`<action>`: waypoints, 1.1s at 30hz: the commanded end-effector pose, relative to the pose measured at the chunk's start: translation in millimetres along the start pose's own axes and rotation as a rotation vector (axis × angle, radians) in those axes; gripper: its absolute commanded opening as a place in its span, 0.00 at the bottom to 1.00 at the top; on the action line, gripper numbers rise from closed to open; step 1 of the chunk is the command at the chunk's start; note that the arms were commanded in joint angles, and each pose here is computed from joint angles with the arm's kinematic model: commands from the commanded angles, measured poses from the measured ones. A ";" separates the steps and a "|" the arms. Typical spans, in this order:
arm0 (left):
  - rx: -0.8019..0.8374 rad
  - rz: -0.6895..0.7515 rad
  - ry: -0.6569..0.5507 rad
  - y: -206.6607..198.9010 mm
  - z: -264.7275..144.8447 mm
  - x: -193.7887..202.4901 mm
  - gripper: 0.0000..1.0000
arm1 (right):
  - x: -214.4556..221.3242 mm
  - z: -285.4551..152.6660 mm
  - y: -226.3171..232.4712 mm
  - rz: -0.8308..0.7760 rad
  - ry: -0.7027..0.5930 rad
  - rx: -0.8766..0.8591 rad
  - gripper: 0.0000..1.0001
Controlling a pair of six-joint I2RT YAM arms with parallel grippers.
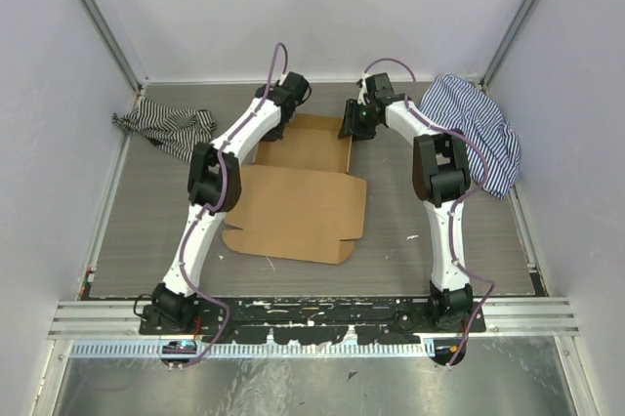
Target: Fold the paper box
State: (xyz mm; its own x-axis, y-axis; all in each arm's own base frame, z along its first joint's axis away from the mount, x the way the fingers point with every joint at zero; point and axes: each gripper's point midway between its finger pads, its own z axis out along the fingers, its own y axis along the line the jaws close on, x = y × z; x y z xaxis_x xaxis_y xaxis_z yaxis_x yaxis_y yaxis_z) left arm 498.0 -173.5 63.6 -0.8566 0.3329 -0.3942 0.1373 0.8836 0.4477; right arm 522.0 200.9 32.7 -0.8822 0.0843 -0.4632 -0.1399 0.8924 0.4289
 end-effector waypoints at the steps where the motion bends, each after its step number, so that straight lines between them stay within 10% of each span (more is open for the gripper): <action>1: 0.071 0.011 0.092 -20.9 11.4 28.4 0.28 | 6.1 -5.6 8.3 -0.008 0.021 0.002 0.52; 8: 0.119 -0.036 0.096 -26.4 9.2 28.0 0.44 | 5.7 -5.6 7.1 -0.014 0.018 0.007 0.52; 17: 0.095 -0.024 0.114 -25.8 16.2 35.6 0.03 | 7.4 -5.3 6.8 -0.013 0.023 0.006 0.52; 24: 0.057 -0.019 0.099 -15.9 13.3 34.7 0.02 | 4.7 -6.5 9.3 -0.010 0.014 0.005 0.52; 33: 0.075 -0.061 0.072 -7.9 -5.8 27.0 0.55 | 2.5 -14.2 11.8 -0.007 -0.003 0.025 0.63</action>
State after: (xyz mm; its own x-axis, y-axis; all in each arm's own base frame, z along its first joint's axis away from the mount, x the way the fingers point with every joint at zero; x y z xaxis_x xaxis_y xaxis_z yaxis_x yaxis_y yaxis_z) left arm 477.4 -172.5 34.0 -0.9020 0.2647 -0.3410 0.1283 0.9187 0.3737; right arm 521.2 206.1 35.7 -0.8796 0.0821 -0.4686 -0.1457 0.8911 0.4298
